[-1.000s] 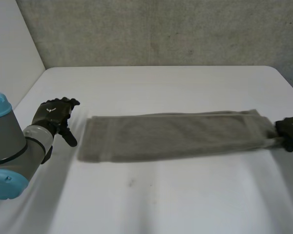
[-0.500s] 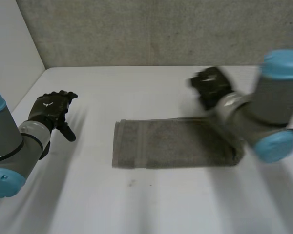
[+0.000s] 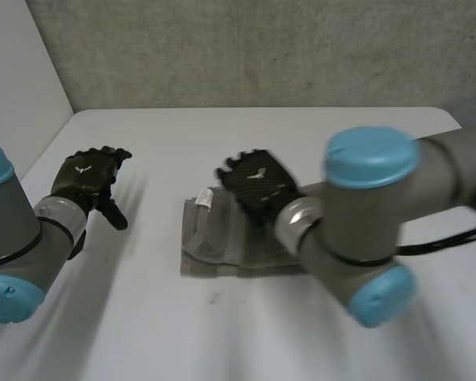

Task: Fold the towel.

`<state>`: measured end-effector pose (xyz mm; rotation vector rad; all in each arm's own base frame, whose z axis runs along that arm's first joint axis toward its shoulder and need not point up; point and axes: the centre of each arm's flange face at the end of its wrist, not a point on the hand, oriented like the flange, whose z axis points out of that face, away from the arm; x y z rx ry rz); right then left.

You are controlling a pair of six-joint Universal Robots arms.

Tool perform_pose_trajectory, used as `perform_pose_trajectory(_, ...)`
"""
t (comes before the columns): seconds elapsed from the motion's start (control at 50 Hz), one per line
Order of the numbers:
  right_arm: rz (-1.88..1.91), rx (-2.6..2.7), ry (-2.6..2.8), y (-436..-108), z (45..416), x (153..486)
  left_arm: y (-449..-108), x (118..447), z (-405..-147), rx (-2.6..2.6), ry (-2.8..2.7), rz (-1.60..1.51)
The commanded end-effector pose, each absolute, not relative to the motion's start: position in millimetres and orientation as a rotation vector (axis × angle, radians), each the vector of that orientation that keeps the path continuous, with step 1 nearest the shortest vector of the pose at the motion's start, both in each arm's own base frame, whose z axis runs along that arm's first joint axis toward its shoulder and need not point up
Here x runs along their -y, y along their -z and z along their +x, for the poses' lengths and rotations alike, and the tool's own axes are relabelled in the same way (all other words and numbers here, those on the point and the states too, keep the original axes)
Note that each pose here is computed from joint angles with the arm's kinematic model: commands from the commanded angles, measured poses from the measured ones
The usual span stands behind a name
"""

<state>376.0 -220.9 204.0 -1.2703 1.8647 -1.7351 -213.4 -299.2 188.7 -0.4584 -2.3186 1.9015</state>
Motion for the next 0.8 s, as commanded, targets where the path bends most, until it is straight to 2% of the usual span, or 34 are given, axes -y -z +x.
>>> perform_pose_trajectory(0.02, -1.072, -2.14, 1.666, -192, 300, 245, -198, 291, -232, 2.247, -1.912, -0.514)
perform_pose_trajectory(0.2, -1.146, -2.328, 1.605, -133, 244, 260, -202, 276, -254, 2.18, -1.895, -0.582)
perform_pose_trajectory(0.26, -1.164, -2.33, 1.652, -126, 235, 270, -201, 274, -256, 2.18, -1.889, -0.585)
perform_pose_trajectory(0.38, -1.169, -2.313, 1.741, -126, 234, 283, -200, 273, -255, 2.187, -1.885, -0.582)
perform_pose_trajectory(0.48, -1.17, -2.209, 1.892, -154, 241, 292, -201, 273, -253, 2.203, -1.895, -0.567)
perform_pose_trajectory(0.52, -1.222, -2.057, 1.964, -179, 267, 284, -201, 273, -253, 2.205, -1.899, -0.563)
perform_pose_trajectory(0.54, -1.222, -2.056, 1.964, -179, 267, 283, -204, 273, -252, 2.199, -1.912, -0.557)
perform_pose_trajectory(0.58, -1.345, -1.826, 1.944, -190, 323, 251, -209, 273, -252, 2.187, -1.928, -0.551)
perform_pose_trajectory(0.6, -1.345, -1.825, 1.943, -190, 323, 251, -209, 273, -252, 2.187, -1.928, -0.551)
perform_pose_trajectory(0.64, -1.475, -1.676, 1.848, -182, 368, 214, -215, 273, -251, 2.173, -1.945, -0.542)
perform_pose_trajectory(0.7, -1.553, -1.625, 1.798, -175, 384, 199, -220, 274, -251, 2.159, -1.952, -0.514)
perform_pose_trajectory(0.74, -1.743, -1.514, 1.692, -155, 404, 175, -227, 276, -251, 2.141, -1.963, -0.463)
perform_pose_trajectory(0.8, -1.878, -1.42, 1.657, -148, 414, 165, -231, 277, -249, 2.138, -1.968, -0.428)
